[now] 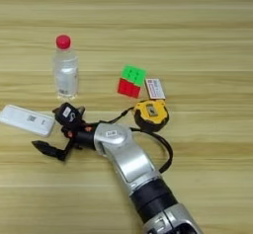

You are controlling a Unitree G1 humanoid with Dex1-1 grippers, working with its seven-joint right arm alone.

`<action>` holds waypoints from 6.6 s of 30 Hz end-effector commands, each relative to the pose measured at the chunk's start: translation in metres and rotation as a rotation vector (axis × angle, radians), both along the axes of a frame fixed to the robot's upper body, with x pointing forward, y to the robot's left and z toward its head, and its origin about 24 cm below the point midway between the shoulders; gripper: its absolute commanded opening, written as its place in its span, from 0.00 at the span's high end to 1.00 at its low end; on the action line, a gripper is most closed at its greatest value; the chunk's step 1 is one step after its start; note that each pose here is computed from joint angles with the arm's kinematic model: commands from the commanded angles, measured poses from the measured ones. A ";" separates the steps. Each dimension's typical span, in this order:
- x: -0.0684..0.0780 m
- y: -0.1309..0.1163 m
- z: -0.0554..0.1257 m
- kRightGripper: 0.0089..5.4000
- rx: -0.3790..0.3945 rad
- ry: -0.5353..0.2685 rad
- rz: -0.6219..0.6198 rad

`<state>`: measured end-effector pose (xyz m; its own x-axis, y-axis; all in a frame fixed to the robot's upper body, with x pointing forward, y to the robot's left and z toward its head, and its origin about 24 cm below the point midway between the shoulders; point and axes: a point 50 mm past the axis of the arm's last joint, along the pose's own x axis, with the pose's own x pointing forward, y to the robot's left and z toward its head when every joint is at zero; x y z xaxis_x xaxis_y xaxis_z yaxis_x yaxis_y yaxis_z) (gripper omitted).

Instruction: Move the objects on the table

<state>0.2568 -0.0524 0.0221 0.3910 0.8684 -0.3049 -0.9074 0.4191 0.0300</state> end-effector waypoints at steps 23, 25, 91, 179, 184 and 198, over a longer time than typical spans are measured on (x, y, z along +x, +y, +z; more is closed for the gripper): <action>0.030 0.017 0.021 0.01 0.090 -0.096 0.005; 0.030 0.016 0.020 0.04 0.092 -0.092 0.006; -0.018 -0.106 0.031 0.46 0.030 -0.129 -0.399; -0.009 -0.152 0.023 0.01 0.077 -0.287 -1.052; -0.008 -0.152 0.024 0.01 0.075 -0.297 -1.061; -0.014 -0.157 0.035 0.01 0.050 -0.359 -1.062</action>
<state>0.2354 -0.2075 0.0301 0.9927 0.0462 -0.1116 -0.0549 0.9956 -0.0758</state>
